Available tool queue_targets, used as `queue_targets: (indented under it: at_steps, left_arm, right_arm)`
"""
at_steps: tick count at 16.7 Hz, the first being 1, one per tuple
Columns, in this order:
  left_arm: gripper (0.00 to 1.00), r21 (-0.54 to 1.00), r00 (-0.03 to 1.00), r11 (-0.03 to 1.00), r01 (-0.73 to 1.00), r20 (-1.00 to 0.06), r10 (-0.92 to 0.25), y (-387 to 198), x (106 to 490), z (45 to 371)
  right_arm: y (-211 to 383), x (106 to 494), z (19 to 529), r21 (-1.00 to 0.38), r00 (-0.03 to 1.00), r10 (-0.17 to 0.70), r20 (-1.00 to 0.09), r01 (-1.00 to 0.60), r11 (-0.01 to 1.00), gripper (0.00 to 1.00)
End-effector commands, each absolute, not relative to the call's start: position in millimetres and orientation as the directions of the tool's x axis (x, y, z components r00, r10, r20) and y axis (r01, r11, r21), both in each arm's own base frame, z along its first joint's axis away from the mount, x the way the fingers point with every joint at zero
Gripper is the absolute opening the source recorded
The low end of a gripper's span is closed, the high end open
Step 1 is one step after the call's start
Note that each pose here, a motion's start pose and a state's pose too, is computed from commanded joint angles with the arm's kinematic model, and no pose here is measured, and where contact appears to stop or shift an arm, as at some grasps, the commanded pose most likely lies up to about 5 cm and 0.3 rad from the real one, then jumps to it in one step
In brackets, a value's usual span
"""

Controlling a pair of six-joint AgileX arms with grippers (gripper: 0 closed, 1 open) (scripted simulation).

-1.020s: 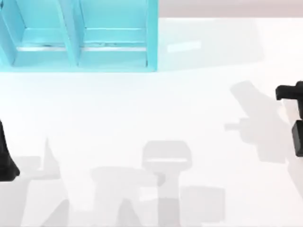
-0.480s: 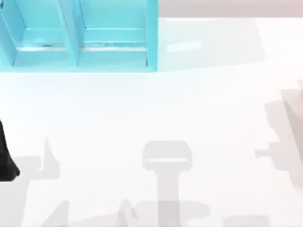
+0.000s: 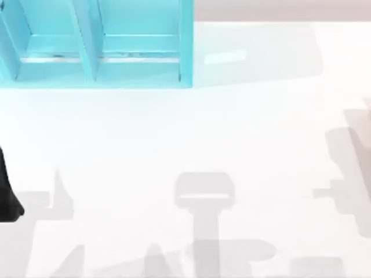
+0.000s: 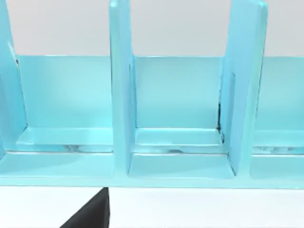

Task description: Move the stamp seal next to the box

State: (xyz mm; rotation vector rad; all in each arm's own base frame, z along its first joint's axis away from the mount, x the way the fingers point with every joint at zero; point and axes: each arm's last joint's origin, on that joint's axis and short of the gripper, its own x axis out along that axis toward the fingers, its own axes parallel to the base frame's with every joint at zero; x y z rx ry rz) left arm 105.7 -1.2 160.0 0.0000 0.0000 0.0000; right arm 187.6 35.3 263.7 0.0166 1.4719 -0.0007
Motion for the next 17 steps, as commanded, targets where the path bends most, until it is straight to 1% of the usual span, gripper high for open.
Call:
queue_targets:
  at_steps: [4, 9, 17]
  left_arm:
    - [1.00, 0.000, 1.000, 1.000, 0.000, 0.000, 0.000, -1.2, 105.7, 160.0]
    - [1.00, 0.000, 1.000, 1.000, 0.000, 0.000, 0.000, -1.2, 105.7, 160.0]
    - [1.00, 0.000, 1.000, 1.000, 0.000, 0.000, 0.000, -1.2, 105.7, 160.0]
  right_arm:
    - [35.1, 188.5, 229.8, 0.011, 0.102, 0.010, -0.995, 0.010, 1.000, 0.00]
    - [35.3, 188.8, 225.8, 0.012, 0.100, 0.011, -0.995, 0.010, 1.000, 0.00]
    - [35.3, 188.8, 225.8, 0.012, 0.100, 0.011, -0.995, 0.010, 1.000, 0.60]
